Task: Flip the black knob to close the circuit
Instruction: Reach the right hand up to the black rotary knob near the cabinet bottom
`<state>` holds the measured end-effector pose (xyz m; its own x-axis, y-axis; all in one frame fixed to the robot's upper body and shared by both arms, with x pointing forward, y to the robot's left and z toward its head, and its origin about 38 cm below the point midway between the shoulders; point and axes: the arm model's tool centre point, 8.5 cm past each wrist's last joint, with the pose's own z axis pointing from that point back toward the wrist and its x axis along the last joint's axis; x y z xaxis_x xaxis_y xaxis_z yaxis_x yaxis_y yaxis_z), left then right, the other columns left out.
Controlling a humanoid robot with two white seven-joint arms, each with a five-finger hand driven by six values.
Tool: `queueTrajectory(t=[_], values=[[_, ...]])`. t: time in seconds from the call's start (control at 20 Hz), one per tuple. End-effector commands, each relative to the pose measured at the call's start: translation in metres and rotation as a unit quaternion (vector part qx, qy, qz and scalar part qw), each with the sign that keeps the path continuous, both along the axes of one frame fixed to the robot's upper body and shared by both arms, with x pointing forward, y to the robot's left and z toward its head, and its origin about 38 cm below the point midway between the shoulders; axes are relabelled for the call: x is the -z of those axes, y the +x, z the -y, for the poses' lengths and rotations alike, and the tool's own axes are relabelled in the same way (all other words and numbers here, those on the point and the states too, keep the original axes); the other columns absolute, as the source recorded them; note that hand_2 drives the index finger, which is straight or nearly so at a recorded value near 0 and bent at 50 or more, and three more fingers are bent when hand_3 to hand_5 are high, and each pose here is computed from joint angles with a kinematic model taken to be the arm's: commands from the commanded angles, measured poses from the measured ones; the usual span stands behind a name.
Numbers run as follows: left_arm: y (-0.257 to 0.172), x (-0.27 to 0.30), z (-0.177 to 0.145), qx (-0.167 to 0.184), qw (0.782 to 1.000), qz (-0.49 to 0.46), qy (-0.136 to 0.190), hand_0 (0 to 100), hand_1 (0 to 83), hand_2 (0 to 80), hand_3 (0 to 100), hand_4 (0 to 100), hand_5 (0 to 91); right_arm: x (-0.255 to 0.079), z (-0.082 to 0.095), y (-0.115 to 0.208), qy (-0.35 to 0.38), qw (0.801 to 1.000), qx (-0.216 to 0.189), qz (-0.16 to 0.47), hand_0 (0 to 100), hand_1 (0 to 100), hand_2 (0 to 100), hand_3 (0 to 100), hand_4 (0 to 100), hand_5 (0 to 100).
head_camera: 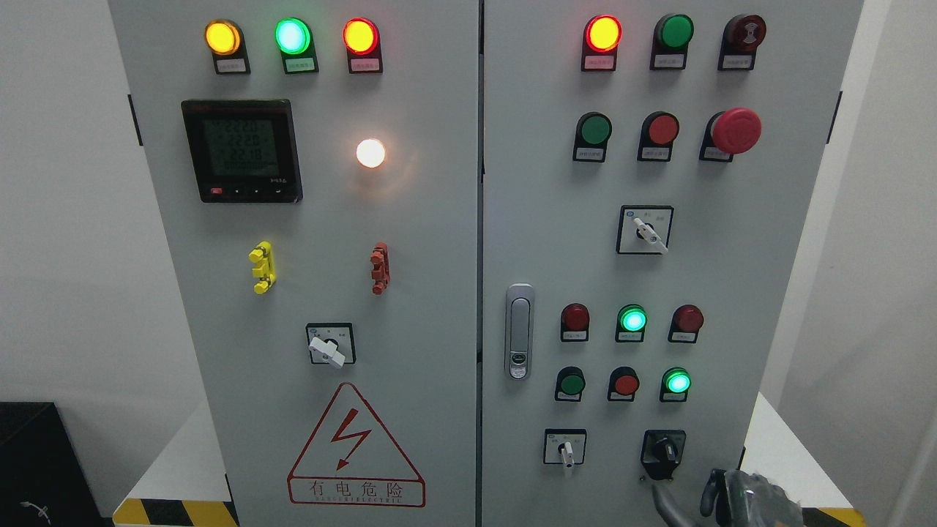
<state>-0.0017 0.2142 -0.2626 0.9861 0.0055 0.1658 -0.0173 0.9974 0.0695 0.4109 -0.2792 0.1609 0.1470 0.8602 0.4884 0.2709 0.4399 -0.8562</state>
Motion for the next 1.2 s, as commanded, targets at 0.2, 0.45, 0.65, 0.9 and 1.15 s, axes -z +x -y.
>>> queueTrajectory(t=[0.2,0.45,0.65,0.9,1.15], values=[[-0.007,0.0,0.001,0.021,1.0,-0.011,-0.001,12,55.6,0.0,0,0,0.0,0.001,0.0,0.012,-0.009,1.0,0.006,-0.008,0,22,80,98,80,81],[-0.007,0.0,0.001,0.021,1.0,-0.011,-0.001,12,55.6,0.0,0,0,0.0,0.003,0.0,0.013,-0.009,1.0,0.007,-0.01,0,22,80,98,80,81],[-0.007,0.0,0.001,0.021,1.0,-0.011,-0.001,12,55.6,0.0,0,0,0.0,0.001,0.002,0.014,-0.008,1.0,0.009,-0.007,0,22,80,98,80,81],[-0.007,0.0,0.001,0.021,1.0,-0.011,0.0,12,55.6,0.0,0,0,0.0,0.002,0.003,0.016,-0.007,1.0,0.01,-0.01,0,22,80,98,80,81],[-0.007,0.0,0.001,0.021,1.0,-0.011,-0.001,12,55.6,0.0,0,0,0.0,0.002,0.009,0.019,-0.003,1.0,0.018,-0.011,0,22,79,98,80,81]])
